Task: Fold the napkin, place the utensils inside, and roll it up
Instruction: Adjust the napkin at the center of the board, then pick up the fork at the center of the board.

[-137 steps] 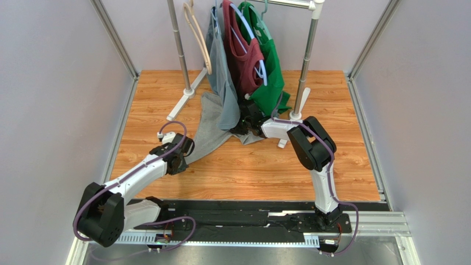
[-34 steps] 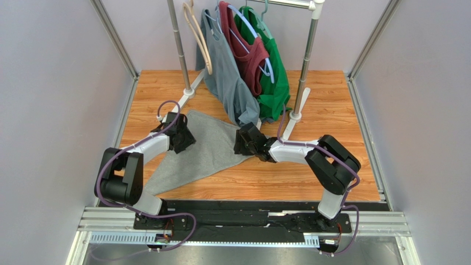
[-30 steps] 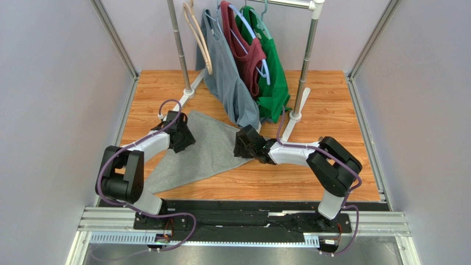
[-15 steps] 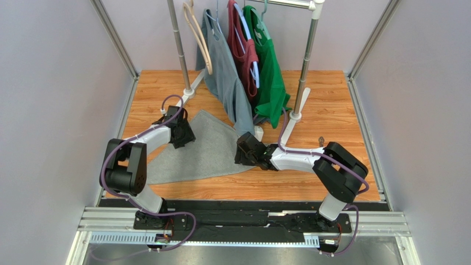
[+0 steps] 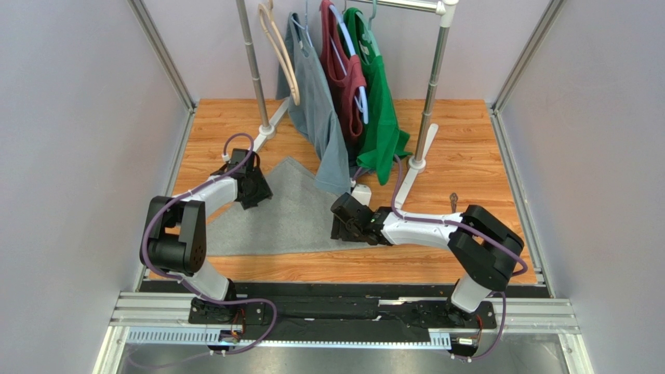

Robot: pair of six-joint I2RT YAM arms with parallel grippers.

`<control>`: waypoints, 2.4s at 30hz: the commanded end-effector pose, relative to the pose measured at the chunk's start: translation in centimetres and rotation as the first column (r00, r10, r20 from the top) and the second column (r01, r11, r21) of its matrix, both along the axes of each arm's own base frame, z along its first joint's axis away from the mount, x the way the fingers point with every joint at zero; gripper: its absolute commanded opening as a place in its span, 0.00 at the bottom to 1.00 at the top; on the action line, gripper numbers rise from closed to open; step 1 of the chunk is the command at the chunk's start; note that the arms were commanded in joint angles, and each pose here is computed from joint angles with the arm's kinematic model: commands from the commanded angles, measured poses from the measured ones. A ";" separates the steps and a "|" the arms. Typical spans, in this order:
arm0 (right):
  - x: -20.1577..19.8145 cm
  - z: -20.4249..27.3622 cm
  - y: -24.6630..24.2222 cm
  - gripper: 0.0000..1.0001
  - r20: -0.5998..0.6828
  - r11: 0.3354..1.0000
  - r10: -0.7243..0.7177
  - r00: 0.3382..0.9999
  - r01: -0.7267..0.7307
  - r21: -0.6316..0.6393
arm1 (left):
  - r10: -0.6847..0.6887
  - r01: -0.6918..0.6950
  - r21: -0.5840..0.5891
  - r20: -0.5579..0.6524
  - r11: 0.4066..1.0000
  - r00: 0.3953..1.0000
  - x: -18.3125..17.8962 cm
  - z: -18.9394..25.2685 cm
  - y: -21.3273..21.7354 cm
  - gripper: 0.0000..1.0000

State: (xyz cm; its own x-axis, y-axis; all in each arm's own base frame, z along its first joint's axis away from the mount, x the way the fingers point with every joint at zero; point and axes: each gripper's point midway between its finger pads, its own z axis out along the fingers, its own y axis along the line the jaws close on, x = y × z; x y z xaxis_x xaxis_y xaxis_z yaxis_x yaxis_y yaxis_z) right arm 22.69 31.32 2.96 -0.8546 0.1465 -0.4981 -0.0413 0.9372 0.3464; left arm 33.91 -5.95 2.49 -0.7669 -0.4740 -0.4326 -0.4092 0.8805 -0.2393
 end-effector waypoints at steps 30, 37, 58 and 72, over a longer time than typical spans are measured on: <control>4.2 7.9 -32.3 0.55 0.072 0.814 -0.506 0.860 0.503 -0.291 | -0.455 0.412 0.194 0.404 0.890 0.793 -0.8 20.6 -2.8 0.64; 4.6 4.9 -34.2 0.47 -0.025 0.800 -0.501 0.865 0.452 -0.395 | -0.463 0.424 0.192 0.452 0.885 0.762 -1.9 21.6 -3.1 0.64; 6.1 -1.0 -36.4 0.38 -0.166 0.806 -0.518 0.839 0.414 -0.424 | -0.468 0.427 0.196 0.432 0.883 0.771 -1.9 20.9 -3.0 0.64; 5.1 -2.3 -35.3 0.12 -0.229 0.815 -0.544 0.807 0.444 -0.373 | -0.468 0.434 0.182 0.430 0.883 0.772 -1.9 20.8 -3.2 0.64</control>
State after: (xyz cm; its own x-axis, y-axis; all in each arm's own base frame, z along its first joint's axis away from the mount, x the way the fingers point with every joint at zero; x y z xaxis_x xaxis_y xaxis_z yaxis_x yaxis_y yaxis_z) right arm 27.79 -3.84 1.59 -0.8341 0.4539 -0.3135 0.4902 0.8705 -0.0437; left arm 31.83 -9.13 22.81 -0.6127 -0.0910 -0.7850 0.1566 0.9597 -0.2335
